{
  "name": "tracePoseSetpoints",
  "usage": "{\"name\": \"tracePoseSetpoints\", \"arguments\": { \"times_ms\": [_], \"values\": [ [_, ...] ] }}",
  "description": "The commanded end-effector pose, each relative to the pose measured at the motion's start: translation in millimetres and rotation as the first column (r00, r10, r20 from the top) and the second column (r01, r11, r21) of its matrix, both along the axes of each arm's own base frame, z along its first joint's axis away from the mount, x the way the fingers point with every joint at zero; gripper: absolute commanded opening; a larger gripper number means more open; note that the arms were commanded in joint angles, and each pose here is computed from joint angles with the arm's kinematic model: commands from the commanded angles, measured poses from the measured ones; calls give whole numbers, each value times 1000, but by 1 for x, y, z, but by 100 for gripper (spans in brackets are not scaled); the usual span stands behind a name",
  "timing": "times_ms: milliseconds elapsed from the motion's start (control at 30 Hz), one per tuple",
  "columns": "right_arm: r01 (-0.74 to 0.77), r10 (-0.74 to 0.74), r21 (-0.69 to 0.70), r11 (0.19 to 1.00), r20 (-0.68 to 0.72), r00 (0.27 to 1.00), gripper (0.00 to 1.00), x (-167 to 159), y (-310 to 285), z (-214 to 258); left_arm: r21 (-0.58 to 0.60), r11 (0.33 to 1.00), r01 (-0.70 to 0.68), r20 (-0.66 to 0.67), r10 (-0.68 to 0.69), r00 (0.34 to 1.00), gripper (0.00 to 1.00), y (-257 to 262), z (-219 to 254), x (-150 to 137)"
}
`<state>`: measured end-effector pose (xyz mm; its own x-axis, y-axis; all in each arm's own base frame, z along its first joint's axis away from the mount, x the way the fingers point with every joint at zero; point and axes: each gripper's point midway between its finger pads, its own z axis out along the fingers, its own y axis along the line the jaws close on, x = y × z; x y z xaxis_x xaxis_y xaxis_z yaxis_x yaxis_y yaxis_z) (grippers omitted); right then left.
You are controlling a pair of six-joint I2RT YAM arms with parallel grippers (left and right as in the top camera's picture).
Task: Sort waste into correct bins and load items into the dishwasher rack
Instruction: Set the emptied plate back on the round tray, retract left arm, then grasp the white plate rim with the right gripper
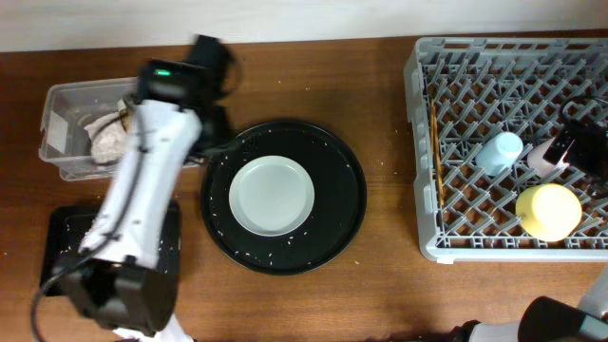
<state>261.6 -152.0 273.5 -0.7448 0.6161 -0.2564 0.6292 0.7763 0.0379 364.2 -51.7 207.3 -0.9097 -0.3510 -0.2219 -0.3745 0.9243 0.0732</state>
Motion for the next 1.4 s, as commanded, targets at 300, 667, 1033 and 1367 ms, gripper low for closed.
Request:
{"name": "tracePoseSetpoints", "arguments": {
  "times_ms": [300,667,1033,1367],
  "values": [
    [-43,25,117,992,149,989,98,29,17,6,-44,876,-481,-22,480,877,100,173,9,-31],
    [-738,730,223,637,131,671,98,81,333,-120,-45,876,-480,-23,479,877,100,172,9,-31],
    [-708,768,330,624,-96,633,39,65,407,-274,-46,876,-480,-18,479,877,100,173,9,-30],
    [-615,664,280,738,-133,736,4,108,368,-186,-46,876,-480,-18,479,877,99,173,9,-30]
  ]
}}
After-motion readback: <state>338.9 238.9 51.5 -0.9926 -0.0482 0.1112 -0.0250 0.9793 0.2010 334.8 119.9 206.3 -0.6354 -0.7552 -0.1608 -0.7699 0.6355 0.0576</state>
